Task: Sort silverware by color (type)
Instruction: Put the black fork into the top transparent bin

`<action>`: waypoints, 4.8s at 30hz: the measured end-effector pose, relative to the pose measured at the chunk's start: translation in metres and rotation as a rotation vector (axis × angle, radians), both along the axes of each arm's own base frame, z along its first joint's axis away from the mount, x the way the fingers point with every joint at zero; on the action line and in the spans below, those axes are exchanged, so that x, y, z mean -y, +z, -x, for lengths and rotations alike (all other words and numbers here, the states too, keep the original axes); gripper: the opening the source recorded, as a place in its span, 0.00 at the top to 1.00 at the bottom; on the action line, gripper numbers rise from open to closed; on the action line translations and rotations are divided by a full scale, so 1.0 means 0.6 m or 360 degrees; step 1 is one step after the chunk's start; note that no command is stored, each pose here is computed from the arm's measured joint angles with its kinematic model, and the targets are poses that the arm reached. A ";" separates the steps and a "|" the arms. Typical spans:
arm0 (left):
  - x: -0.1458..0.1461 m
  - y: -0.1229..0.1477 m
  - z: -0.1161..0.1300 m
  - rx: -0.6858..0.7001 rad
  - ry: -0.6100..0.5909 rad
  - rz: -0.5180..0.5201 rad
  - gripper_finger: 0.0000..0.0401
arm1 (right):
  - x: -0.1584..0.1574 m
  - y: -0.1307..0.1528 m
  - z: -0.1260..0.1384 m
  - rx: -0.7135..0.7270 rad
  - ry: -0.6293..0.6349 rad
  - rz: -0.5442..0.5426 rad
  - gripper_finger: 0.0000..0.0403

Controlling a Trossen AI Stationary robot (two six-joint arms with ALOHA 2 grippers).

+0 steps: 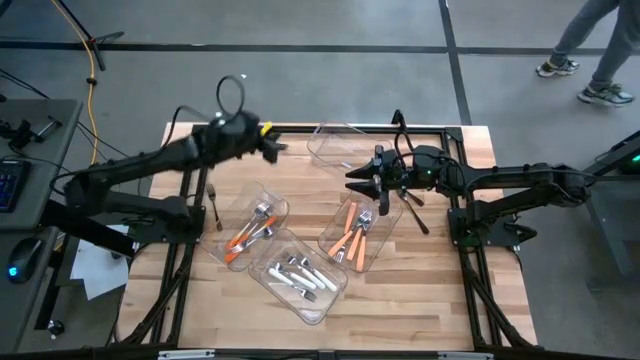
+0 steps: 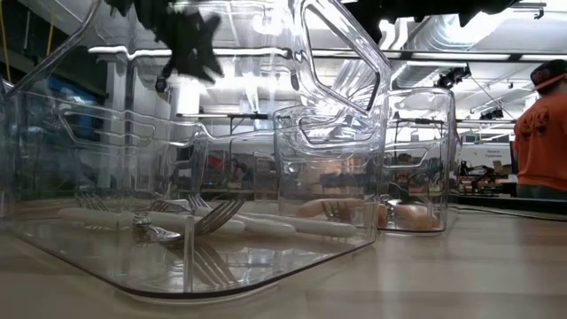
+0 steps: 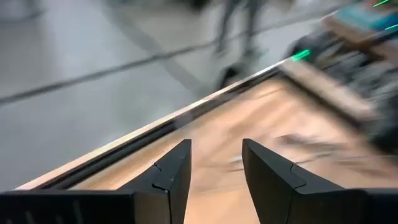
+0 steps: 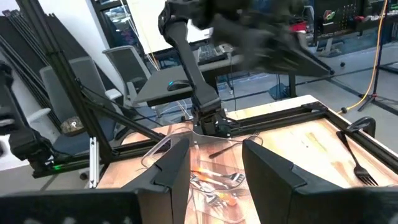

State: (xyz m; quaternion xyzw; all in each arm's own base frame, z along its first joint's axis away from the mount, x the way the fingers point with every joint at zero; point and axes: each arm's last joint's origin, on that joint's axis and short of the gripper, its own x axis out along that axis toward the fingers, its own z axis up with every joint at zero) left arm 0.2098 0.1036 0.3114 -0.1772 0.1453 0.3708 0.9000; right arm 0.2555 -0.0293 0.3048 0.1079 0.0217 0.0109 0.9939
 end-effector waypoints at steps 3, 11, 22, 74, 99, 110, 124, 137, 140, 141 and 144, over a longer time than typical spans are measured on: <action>-0.057 -0.017 -0.005 -0.0218 0.0091 0.0106 0.67 | 0.000 0.000 0.000 0.0000 -0.0001 -0.0010 0.68; -0.177 -0.110 -0.037 -0.0602 0.0115 0.0283 0.67 | -0.001 0.000 0.000 -0.0005 -0.0003 -0.0136 0.68; -0.224 -0.212 -0.088 -0.0782 -0.0065 0.0484 0.67 | -0.001 0.000 0.000 -0.0011 -0.0013 -0.0333 0.68; -0.238 -0.308 -0.105 -0.1166 -0.0097 0.0395 0.69 | 0.003 -0.001 0.000 -0.0005 -0.0146 -0.0372 0.68; -0.200 -0.314 -0.123 -0.0986 -0.0164 0.0737 1.00 | 0.003 -0.009 0.001 -0.0085 -0.0155 -0.0376 0.68; -0.136 -0.310 -0.152 -0.1037 -0.0256 0.0833 1.00 | 0.003 -0.011 0.001 -0.0105 -0.0149 -0.0378 0.68; -0.217 -0.213 -0.080 -0.0920 -0.0219 0.0461 1.00 | 0.003 -0.012 0.001 -0.0120 -0.0145 -0.0337 0.68; -0.280 -0.282 -0.051 -0.1073 -0.0228 0.0440 1.00 | 0.003 -0.014 0.001 -0.0133 -0.0170 -0.0383 0.68; -0.283 -0.281 -0.052 -0.1113 -0.0195 0.0372 1.00 | 0.004 -0.014 0.001 -0.0128 -0.0206 -0.0381 0.68; -0.284 -0.281 -0.052 -0.1116 -0.0190 0.0364 1.00 | 0.005 -0.014 0.001 -0.0126 -0.0219 -0.0380 0.68; -0.285 -0.282 -0.047 -0.1173 -0.0179 0.0352 1.00 | 0.005 -0.014 0.001 -0.0124 -0.0237 -0.0378 0.68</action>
